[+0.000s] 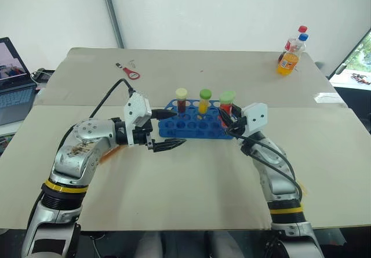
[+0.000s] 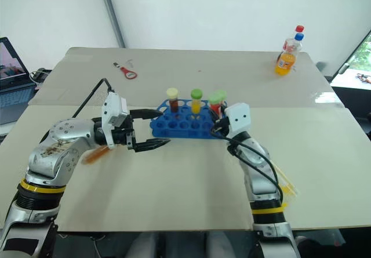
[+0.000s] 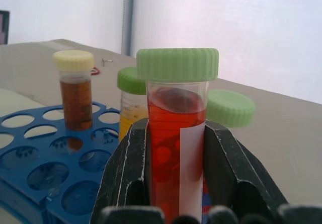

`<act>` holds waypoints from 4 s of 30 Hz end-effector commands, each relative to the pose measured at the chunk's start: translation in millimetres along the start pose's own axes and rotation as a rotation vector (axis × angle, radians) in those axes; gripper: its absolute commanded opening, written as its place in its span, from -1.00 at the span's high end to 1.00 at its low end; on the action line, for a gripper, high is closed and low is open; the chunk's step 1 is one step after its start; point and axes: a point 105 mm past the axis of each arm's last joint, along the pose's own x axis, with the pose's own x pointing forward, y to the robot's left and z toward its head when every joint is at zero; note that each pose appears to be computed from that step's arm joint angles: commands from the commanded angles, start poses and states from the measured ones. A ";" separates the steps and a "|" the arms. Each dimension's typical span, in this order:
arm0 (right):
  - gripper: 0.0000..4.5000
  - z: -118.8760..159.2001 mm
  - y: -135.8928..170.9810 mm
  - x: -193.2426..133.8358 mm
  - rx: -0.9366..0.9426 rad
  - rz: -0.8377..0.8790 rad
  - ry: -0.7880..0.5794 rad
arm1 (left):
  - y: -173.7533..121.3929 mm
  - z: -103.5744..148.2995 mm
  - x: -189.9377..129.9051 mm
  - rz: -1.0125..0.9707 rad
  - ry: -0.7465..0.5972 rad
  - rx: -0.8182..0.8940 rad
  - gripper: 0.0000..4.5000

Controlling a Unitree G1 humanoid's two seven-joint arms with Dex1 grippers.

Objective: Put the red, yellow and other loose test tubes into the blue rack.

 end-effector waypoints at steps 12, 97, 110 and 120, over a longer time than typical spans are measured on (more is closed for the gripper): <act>-0.35 -6.2 -8.4 -14.7 0.078 -0.049 0.006 | -1.9 15.2 12.3 0.014 -0.026 0.013 -1.00; 0.58 47.5 52.7 16.1 0.086 0.124 -0.076 | -5.3 8.3 -15.8 0.010 0.072 0.059 -1.00; 0.58 18.7 45.6 31.3 0.023 -0.010 -0.082 | -3.3 -0.4 -23.8 0.016 0.095 0.064 -1.00; 0.58 17.2 53.5 21.2 -0.009 0.016 -0.084 | 1.5 1.4 -21.7 0.043 0.069 0.052 -1.00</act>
